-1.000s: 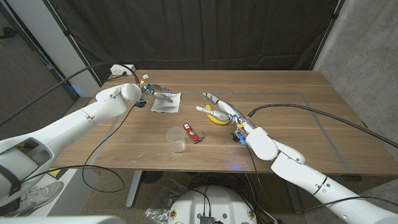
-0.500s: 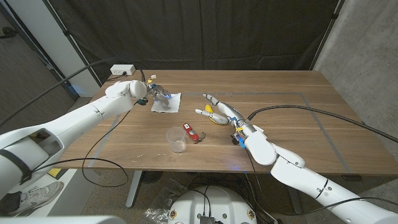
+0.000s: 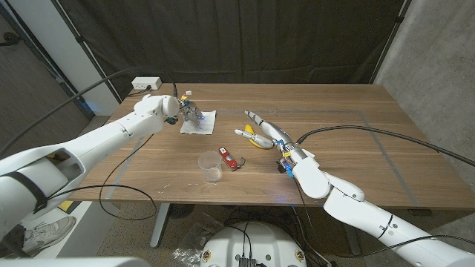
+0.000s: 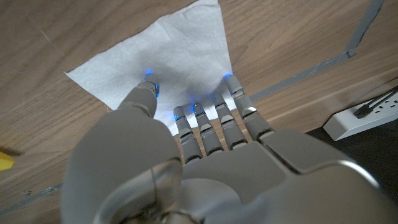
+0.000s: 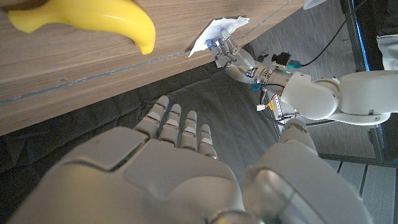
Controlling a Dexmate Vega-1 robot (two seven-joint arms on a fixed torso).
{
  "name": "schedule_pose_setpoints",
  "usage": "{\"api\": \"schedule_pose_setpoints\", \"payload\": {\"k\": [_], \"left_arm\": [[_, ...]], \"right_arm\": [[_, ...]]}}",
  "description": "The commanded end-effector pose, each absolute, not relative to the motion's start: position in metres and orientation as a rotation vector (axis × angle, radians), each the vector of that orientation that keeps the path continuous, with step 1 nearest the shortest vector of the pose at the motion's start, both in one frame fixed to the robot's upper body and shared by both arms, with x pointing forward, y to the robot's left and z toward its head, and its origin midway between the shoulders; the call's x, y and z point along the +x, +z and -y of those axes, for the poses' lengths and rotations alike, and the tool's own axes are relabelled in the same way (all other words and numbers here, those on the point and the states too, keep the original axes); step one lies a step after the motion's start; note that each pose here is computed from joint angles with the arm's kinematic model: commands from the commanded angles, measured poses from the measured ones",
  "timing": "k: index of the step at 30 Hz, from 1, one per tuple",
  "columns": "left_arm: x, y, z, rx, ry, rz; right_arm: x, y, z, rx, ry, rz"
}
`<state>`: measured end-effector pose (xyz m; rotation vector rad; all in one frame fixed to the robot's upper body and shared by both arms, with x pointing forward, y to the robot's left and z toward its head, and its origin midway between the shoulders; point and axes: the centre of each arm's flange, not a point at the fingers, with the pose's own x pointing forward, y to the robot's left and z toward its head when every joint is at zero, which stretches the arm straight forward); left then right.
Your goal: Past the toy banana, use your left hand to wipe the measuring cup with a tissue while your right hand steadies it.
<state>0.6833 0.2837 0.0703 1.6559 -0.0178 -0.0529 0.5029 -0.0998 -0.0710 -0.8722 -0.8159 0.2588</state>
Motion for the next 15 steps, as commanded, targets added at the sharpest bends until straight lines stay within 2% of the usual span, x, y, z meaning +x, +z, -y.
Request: {"api": "schedule_pose_setpoints", "payload": {"k": [1,15], "left_arm": [[0.6887,0.0628,-0.281,1.733,-0.005,-0.009],[0.6877,0.0562,-0.2806,1.765,0.085,0.042]], "right_arm": [[0.5027,-0.0724,0.1026,-0.865,0.24,0.805],[0.4986,-0.0758,0.1088,-0.827,0.223,0.796]]}}
